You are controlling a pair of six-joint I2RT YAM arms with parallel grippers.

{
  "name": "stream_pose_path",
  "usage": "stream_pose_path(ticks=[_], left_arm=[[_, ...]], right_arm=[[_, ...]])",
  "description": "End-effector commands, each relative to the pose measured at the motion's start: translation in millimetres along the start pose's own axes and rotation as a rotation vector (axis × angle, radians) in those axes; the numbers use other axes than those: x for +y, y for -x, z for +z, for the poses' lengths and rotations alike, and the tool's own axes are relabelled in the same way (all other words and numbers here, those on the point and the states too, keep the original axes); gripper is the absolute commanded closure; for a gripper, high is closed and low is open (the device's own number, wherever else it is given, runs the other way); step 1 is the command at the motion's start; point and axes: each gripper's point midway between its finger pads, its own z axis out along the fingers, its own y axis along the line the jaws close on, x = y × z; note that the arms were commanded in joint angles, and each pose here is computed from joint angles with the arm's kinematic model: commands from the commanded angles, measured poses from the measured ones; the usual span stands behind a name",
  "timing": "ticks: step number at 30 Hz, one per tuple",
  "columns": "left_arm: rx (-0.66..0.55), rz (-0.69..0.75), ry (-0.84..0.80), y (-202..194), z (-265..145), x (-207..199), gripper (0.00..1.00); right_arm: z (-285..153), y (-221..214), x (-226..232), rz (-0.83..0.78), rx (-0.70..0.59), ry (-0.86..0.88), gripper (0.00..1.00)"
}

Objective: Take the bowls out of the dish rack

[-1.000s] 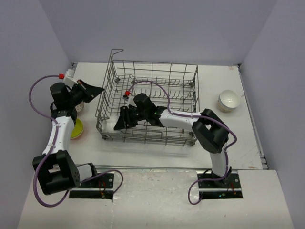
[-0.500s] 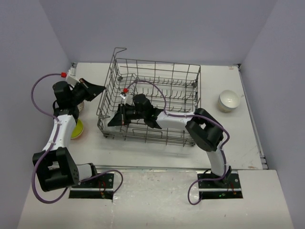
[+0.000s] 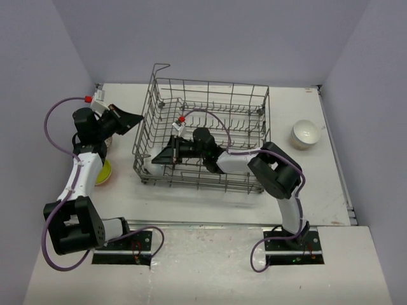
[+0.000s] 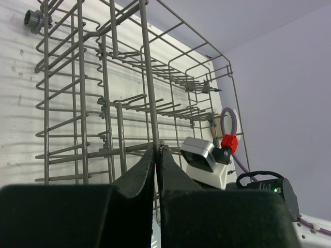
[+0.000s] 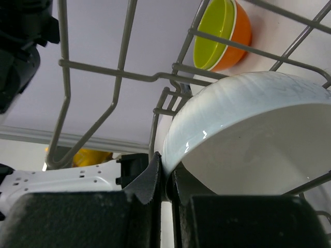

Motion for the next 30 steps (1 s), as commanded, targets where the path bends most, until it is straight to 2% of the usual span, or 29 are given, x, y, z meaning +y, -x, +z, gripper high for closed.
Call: stream_pose_path(ticks=[1,6,15,19,21,22,23,24,25,26,28,30], left_arm=[[0.095,-0.017,0.001,-24.6,1.7,5.9,1.00],[0.096,-0.013,0.000,-23.3,2.4,4.6,1.00],[0.097,-0.019,0.014,-25.0,5.1,11.6,1.00],[0.109,-0.011,0.039,-29.4,4.3,18.4,1.00],[0.114,-0.004,0.048,-31.6,4.1,21.9,1.00],[0.118,-0.008,0.053,-34.0,4.1,24.4,1.00],[0.122,-0.010,0.054,-35.1,4.3,25.5,1.00],[0.124,-0.008,0.055,-35.5,4.5,26.3,1.00],[0.130,-0.010,0.060,-37.5,4.2,27.9,1.00],[0.133,-0.010,0.064,-38.0,4.2,28.9,1.00],[0.135,-0.007,0.065,-37.8,4.4,29.4,1.00],[0.136,-0.012,0.066,-38.1,4.6,29.6,1.00]], right_arm=[[-16.7,25.7,53.7,-0.046,-0.042,0.170,1.00],[-30.5,35.0,96.0,-0.090,-0.015,0.262,1.00],[-63.2,70.5,139.7,-0.121,-0.023,0.345,1.00],[-79.5,98.1,150.2,-0.151,-0.008,0.316,1.00],[-85.3,112.0,152.2,-0.117,0.020,0.180,1.00],[-90.7,122.0,144.3,-0.233,0.010,0.119,1.00],[-96.5,121.1,119.1,-0.125,0.029,-0.046,1.00],[-104.4,138.3,140.7,-0.196,-0.001,-0.079,1.00],[-119.0,153.8,132.2,-0.241,-0.032,-0.140,1.00],[-134.7,158.4,114.2,-0.185,-0.058,-0.275,1.00],[-169.9,188.2,123.8,-0.307,-0.152,-0.411,1.00],[-213.1,205.8,119.7,-0.312,-0.240,-0.631,1.00]])
